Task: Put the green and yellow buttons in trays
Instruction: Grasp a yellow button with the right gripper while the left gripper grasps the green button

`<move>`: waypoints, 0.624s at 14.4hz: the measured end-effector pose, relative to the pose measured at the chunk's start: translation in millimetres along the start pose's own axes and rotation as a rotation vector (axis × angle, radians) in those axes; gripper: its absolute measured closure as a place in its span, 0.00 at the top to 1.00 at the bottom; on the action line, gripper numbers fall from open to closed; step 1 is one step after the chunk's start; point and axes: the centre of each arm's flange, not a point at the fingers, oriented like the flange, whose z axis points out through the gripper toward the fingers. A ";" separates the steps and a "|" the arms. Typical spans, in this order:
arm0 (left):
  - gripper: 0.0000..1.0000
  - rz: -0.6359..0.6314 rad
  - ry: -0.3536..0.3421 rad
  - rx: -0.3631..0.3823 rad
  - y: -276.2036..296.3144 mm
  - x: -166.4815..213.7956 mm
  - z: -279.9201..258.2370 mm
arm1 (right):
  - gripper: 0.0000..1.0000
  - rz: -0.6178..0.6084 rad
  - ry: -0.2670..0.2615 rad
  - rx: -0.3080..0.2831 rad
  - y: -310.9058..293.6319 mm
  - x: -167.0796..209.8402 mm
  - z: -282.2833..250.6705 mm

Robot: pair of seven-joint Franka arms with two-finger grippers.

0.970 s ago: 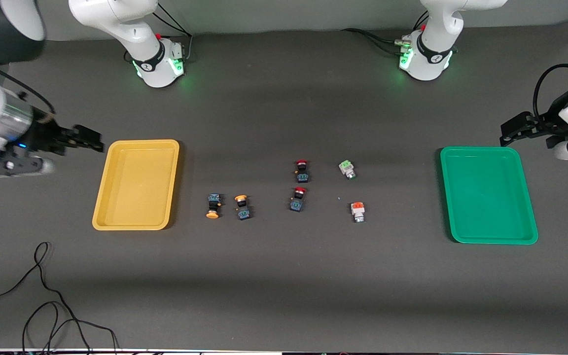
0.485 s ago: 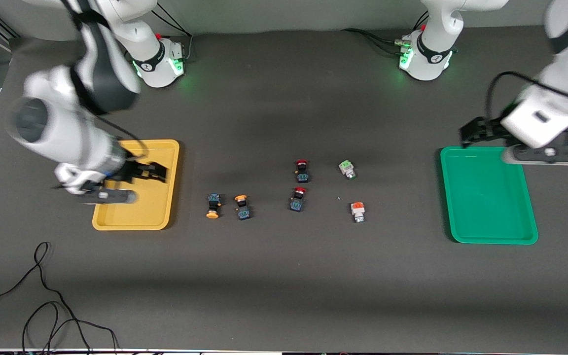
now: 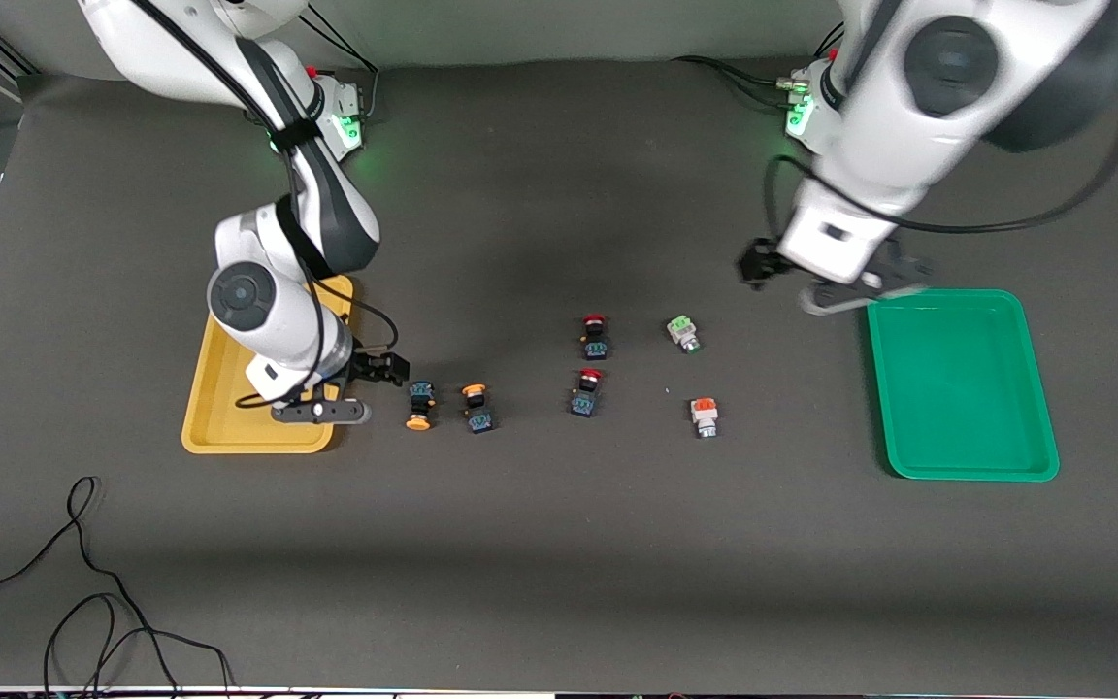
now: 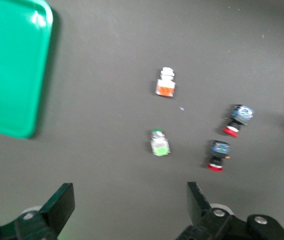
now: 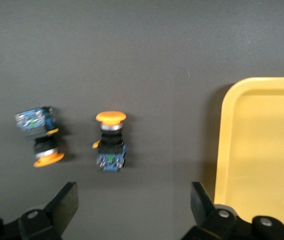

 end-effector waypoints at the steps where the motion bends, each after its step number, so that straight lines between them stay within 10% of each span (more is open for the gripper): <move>1: 1.00 -0.048 0.005 -0.004 15.9 -17.1 7.2 | 1.00 0.001 -0.005 -0.005 -0.1 1.0 12.5; 9: 1.00 -0.181 0.015 -0.015 41.1 -70.7 90.2 | 1.00 -0.016 0.036 0.000 -21.1 1.6 80.5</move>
